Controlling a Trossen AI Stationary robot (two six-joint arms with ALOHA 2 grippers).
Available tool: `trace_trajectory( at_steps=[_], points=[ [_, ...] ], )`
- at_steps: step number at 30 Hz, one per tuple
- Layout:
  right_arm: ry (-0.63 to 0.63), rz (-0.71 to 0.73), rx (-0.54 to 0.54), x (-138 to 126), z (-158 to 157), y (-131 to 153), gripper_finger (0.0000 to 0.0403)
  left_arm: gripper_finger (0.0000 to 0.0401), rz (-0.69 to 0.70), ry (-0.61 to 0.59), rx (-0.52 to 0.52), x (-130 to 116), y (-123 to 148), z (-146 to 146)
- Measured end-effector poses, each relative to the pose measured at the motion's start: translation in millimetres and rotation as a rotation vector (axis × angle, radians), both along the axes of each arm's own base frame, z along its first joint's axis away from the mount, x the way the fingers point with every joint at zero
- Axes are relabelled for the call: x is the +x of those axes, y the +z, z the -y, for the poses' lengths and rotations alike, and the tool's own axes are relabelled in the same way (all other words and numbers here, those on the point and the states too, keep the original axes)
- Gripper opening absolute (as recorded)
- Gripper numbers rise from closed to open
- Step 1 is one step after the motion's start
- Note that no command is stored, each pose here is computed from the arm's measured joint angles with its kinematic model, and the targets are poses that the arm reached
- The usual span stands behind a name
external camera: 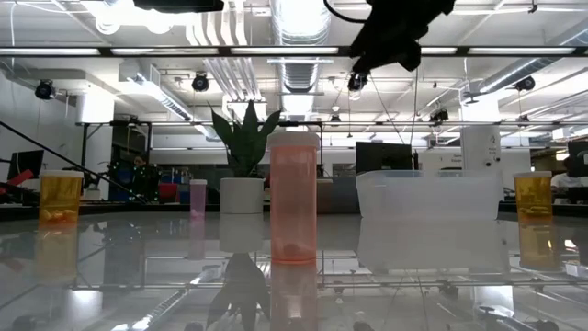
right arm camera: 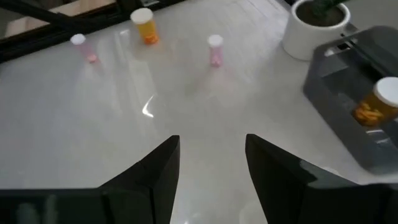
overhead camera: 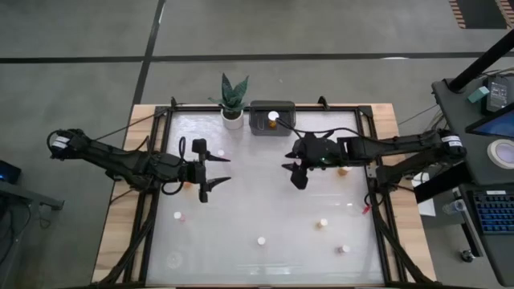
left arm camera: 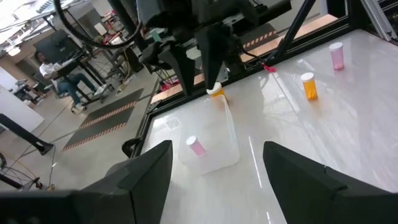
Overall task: Pick and place medicine bottles into bin by pill shape (circle, oval)
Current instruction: Put the small pink pill bottle into the white bin
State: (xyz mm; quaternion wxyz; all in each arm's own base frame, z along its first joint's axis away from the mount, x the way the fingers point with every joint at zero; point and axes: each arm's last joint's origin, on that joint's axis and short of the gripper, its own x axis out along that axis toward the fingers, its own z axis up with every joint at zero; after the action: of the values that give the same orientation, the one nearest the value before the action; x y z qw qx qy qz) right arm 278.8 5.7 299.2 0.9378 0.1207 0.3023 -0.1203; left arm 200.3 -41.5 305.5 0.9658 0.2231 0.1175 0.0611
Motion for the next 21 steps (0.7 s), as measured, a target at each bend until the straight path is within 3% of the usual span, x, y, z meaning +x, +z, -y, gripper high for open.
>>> trace_trajectory(
  at_steps=[10, 21],
  points=[
    [0.063, 0.012, 0.0, 18.9, -18.7, 21.7, 0.0176, 0.0235, 0.003, 0.0, -0.001, 0.0, 0.2, 0.1],
    [0.178, -0.164, -0.017, 40.8, -57.4, 19.3, 0.0176, 0.0235, 0.006, -0.006, 0.025, 0.2, 0.7, 0.1]
  ],
)
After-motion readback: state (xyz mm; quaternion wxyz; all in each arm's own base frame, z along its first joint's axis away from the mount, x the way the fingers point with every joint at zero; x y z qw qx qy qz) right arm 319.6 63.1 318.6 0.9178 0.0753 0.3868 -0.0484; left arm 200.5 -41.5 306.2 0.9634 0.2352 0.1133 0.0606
